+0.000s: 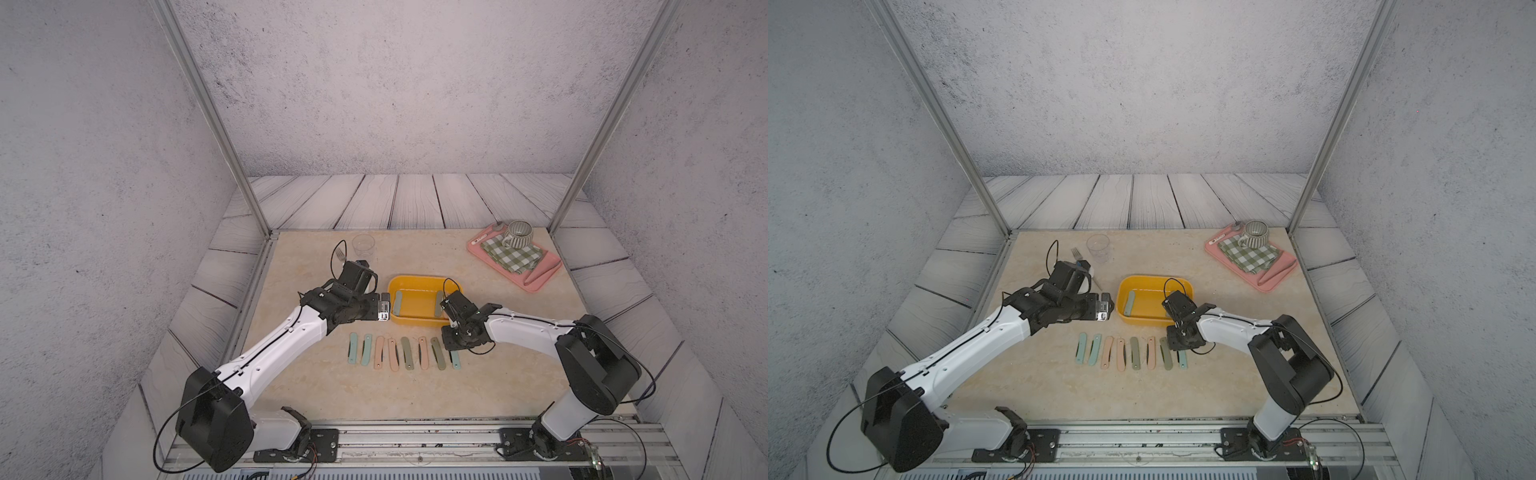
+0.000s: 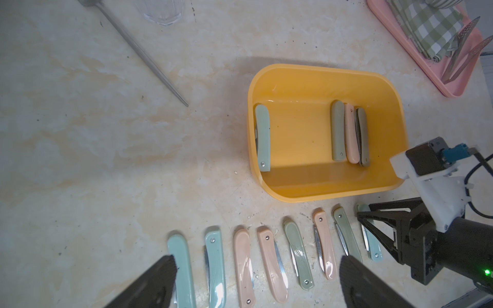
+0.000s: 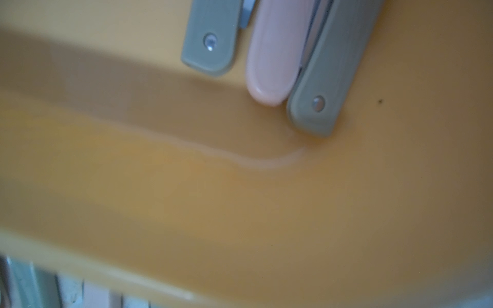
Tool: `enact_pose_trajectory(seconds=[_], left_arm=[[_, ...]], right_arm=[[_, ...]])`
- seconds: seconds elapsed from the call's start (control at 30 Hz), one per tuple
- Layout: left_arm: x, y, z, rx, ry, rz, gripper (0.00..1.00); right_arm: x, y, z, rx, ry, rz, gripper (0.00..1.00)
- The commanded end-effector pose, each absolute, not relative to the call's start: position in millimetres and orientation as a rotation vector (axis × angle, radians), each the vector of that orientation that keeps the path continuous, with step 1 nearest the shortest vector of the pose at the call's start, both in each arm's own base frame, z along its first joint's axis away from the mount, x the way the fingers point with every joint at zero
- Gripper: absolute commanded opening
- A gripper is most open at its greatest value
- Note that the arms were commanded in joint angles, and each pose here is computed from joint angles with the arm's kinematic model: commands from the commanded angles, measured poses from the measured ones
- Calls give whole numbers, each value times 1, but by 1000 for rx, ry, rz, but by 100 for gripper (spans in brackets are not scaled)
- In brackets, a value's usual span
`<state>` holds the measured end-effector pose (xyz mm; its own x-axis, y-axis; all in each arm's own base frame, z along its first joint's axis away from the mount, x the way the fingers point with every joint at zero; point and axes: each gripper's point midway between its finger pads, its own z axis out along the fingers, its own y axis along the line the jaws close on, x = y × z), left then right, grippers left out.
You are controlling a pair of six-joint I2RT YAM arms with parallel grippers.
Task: Take the fruit knife out of the storage box
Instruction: Place the fruit knife at the center of the board.
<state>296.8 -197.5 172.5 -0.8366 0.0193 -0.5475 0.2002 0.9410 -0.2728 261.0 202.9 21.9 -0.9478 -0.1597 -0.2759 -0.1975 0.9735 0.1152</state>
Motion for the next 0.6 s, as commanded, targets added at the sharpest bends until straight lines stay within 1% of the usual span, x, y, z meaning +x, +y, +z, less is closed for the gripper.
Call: enact_pose_trajectory(seconds=[0.0,0.13,0.23,0.4,0.57], left_arm=[[303,-197,178,134,2518,-435,99],[302,-197,178,134,2518,-436,99],[302,-197,179,133,2516,-439,99],[303,-199,179,140,2524,-437,99],[305,-200,184,158,2518,-430,99]], right_arm=[[259,203,24,-271,2862,196,39],[260,203,31,-277,2851,199,40],[260,204,42,-288,2841,203,43],[257,200,60,-299,2846,196,54],[247,196,77,-311,2862,209,66]])
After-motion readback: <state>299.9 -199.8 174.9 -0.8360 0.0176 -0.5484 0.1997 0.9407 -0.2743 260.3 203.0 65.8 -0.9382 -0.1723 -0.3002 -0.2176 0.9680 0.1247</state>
